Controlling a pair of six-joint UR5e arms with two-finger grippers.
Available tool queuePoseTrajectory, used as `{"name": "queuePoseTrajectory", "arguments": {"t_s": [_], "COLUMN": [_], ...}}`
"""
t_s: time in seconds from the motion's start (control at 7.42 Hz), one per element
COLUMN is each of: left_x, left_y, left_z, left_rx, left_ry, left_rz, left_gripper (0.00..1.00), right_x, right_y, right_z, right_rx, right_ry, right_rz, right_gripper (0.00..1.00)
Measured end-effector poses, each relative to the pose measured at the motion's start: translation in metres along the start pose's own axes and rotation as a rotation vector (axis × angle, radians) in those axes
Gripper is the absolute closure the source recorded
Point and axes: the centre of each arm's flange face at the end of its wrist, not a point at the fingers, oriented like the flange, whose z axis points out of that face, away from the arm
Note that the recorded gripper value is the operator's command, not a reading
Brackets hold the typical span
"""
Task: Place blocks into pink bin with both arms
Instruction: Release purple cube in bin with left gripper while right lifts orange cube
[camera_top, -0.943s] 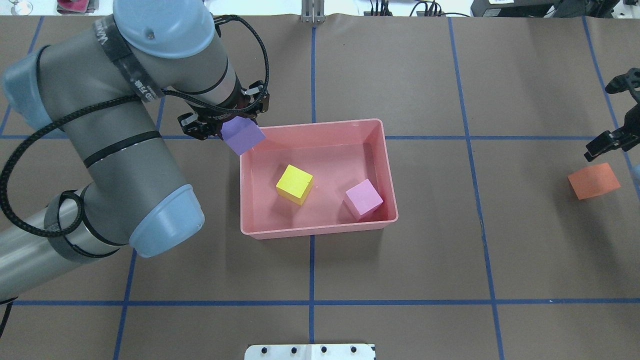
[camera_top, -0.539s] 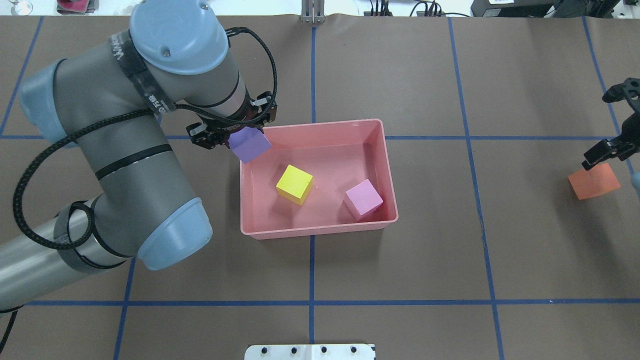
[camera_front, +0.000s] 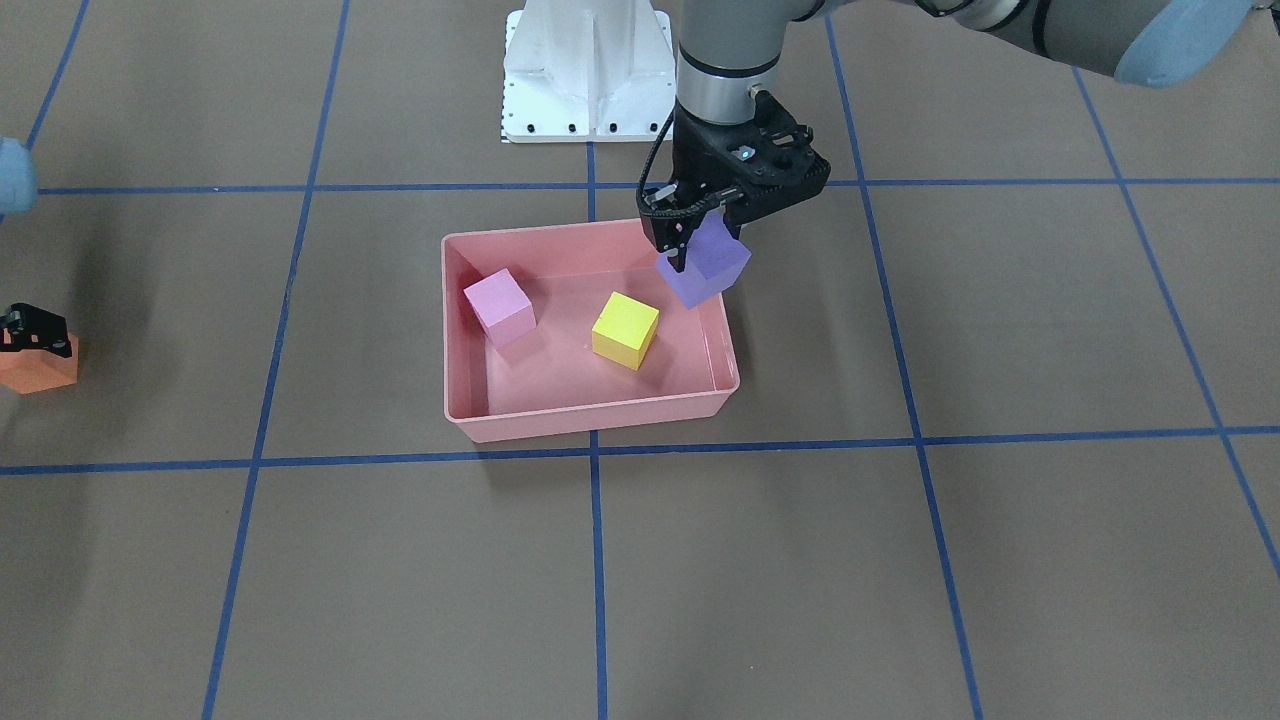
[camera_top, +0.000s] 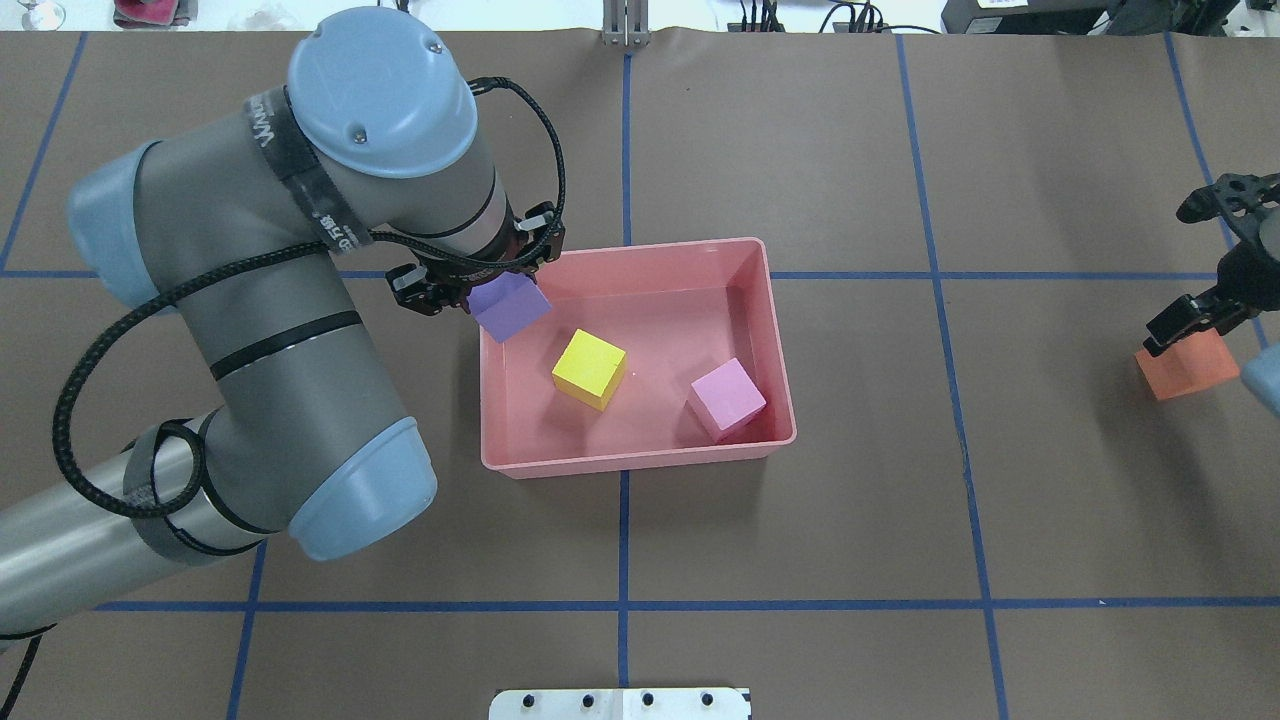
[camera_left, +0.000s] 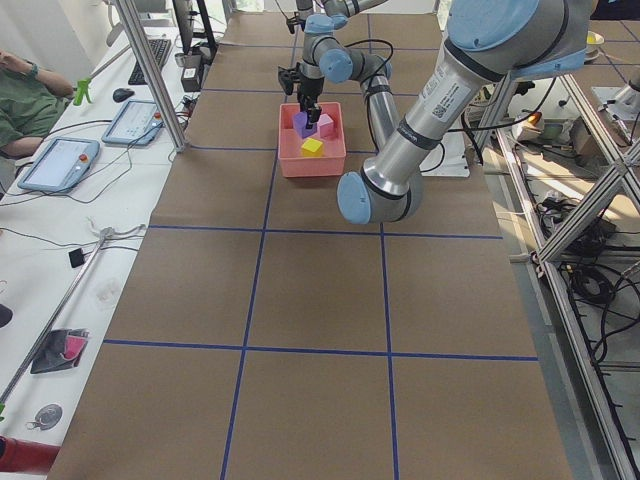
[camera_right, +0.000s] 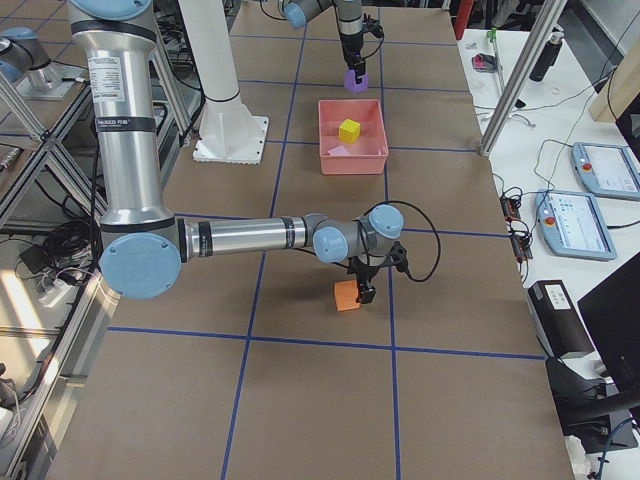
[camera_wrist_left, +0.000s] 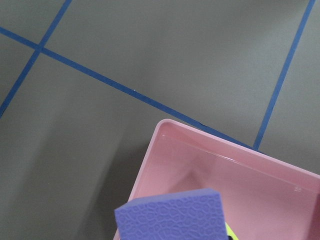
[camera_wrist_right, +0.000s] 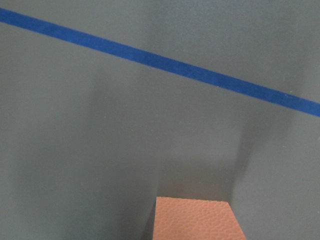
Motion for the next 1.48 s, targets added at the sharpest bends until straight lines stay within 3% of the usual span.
{"name": "queuePoseTrajectory", "arguments": {"t_s": [0.27, 0.4, 0.54, 0.67, 0.81, 1.08, 1.48], "left_x": [0.015, 0.022, 0.026, 0.029, 0.033, 0.039, 0.044], "left_y": [0.014, 0.019, 0.023, 0.026, 0.028, 0.029, 0.029], "left_z": [0.011, 0.017, 0.022, 0.024, 0.024, 0.019, 0.011], "left_rx": [-0.004, -0.002, -0.003, -0.005, -0.006, 0.003, 0.009], "left_ry": [-0.012, -0.02, -0.024, -0.025, -0.022, -0.011, 0.003], "left_rz": [0.006, 0.003, 0.004, 0.006, 0.008, 0.011, 0.015], "left_gripper": [1.0, 0.89, 0.35, 0.0, 0.0, 0.0, 0.0], "right_x": [0.004, 0.006, 0.008, 0.01, 0.01, 0.011, 0.008], "right_y": [0.002, 0.004, 0.007, 0.011, 0.014, 0.019, 0.017], "right_z": [0.004, 0.007, 0.011, 0.015, 0.019, 0.023, 0.015], "right_rx": [-0.008, -0.013, -0.021, -0.03, -0.04, -0.049, -0.027], "right_ry": [0.007, 0.009, 0.011, 0.012, 0.013, 0.013, 0.047], "right_rz": [0.004, 0.008, 0.012, 0.015, 0.015, 0.016, -0.002], "right_gripper": [0.01, 0.01, 0.01, 0.01, 0.04, 1.0, 1.0]}}
